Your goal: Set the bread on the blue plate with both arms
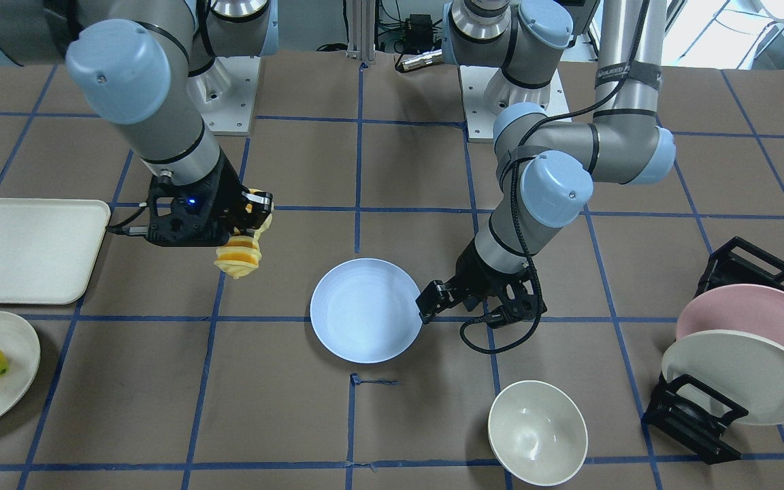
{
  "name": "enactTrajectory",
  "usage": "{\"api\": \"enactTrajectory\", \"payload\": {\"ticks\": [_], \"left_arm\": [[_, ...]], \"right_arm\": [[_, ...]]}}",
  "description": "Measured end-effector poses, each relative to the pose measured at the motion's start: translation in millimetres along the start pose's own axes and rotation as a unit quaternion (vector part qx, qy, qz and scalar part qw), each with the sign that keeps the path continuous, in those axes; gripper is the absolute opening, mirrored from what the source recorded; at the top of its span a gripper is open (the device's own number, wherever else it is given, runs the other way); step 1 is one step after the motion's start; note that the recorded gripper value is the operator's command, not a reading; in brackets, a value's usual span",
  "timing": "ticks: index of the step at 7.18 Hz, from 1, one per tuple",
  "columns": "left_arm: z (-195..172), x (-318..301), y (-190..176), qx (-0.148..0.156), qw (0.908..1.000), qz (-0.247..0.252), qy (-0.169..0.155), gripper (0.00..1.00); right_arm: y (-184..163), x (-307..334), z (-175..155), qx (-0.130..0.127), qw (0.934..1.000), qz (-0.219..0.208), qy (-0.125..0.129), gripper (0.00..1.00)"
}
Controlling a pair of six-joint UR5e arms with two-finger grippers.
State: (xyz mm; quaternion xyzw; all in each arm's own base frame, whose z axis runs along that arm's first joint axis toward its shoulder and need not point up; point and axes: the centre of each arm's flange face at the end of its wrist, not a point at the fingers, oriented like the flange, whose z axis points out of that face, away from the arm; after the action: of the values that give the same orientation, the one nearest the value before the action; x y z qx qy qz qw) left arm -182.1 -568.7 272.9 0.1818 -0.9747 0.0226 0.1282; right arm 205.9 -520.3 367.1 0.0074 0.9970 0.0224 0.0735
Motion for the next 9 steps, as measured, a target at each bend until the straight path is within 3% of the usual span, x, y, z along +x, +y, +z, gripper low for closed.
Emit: {"api": "enactTrajectory", "payload": {"ticks": [2,3,4,6,7,9], "left_arm": [[-101.5,17.2,-9.7,-0.031,0.9941,0.05,-0.091,1.0],[-152.8,23.1,-2.0,-0.038,0.9897,0.077,-0.115,1.0],[-193.3,26.6,10.6,-0.039,0.9869,0.095,-0.124,1.0],[-226.5,26.9,30.7,-0.039,0.9852,0.109,-0.126,1.0],[-233.8,26.3,37.1,-0.037,0.9838,0.124,-0.125,1.0],[-236.6,25.2,41.3,-0.039,0.9793,0.154,-0.124,1.0]], "right_arm": [[-14.5,-42.6,46.1,0.004,0.9995,0.004,-0.031,0.0],[-21.9,-61.9,73.9,0.009,0.9989,0.027,-0.037,0.0],[-28.6,-79.9,100.1,0.022,0.9977,0.048,-0.042,0.0],[-23.5,-109.5,131.2,0.034,0.9962,0.066,-0.045,0.0],[-20.8,-116.0,141.2,0.031,0.9962,0.069,-0.043,0.1],[-17.5,-120.8,157.4,0.029,0.9971,0.068,-0.021,0.79]]}}
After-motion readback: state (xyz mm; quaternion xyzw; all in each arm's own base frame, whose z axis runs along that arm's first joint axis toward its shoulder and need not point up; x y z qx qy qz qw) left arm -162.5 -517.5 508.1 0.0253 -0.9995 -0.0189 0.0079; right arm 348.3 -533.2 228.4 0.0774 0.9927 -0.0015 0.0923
